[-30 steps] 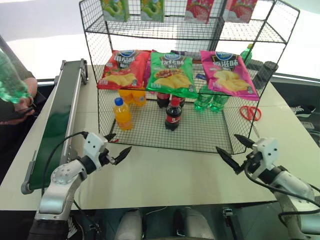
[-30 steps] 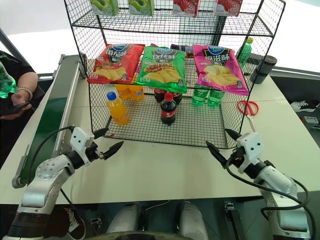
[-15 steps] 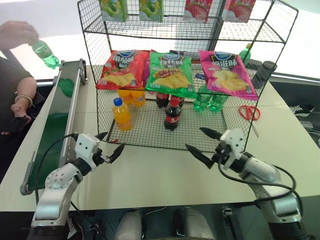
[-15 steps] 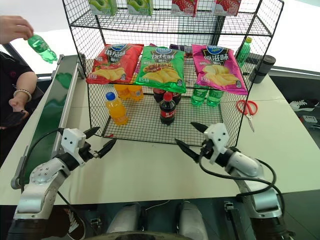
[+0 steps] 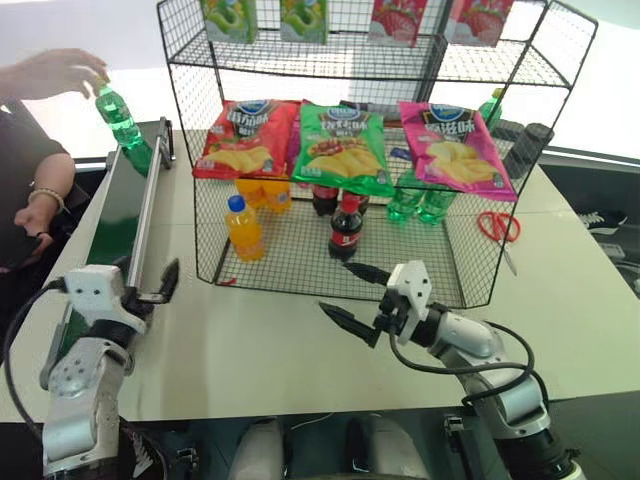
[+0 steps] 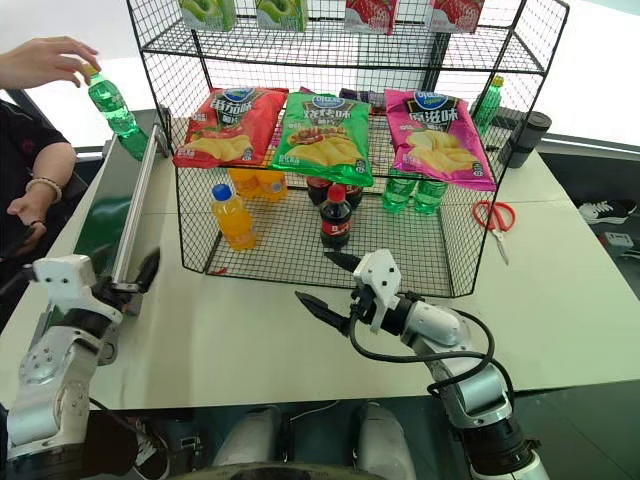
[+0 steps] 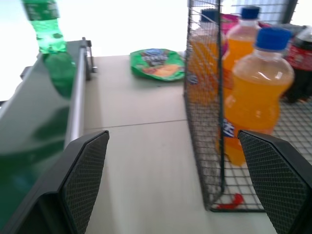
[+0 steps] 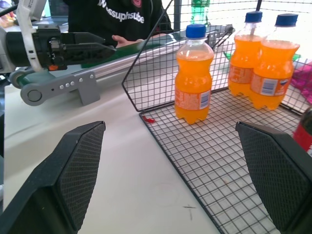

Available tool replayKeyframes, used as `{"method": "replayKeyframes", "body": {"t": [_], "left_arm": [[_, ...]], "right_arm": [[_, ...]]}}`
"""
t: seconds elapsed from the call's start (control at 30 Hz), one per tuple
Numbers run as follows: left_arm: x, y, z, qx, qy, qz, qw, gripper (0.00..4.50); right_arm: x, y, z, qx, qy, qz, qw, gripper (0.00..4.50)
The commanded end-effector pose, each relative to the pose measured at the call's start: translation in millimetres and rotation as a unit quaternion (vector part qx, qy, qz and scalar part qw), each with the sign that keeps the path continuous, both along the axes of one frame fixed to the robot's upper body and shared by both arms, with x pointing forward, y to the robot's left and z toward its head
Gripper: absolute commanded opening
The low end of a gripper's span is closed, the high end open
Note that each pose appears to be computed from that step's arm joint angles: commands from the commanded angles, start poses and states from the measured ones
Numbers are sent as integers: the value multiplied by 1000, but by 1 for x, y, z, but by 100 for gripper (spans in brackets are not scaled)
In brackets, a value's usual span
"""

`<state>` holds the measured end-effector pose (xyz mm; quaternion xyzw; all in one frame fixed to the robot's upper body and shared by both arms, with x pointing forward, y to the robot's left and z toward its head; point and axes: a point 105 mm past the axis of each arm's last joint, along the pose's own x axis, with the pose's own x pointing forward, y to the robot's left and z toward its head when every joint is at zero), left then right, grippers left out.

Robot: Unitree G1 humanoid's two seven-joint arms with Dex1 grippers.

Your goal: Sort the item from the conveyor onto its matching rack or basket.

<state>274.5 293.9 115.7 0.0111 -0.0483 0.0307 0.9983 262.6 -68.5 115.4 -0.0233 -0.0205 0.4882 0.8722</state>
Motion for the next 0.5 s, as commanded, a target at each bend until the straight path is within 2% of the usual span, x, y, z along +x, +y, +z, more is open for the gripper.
{"method": "replayKeyframes", "body": {"t": [0.03,0.23,0.5], "left_arm": [[-9,31,18,7,-36,91,995,450],[-19,65,10,-28,-35,201,979,450],[-16,56,3,-18,-24,191,981,450]], "right_arm": [[0,5,6,12,-12,9,1000,446],[1,12,7,19,-17,19,999,446],[-2,17,6,12,-17,23,1000,446]]}}
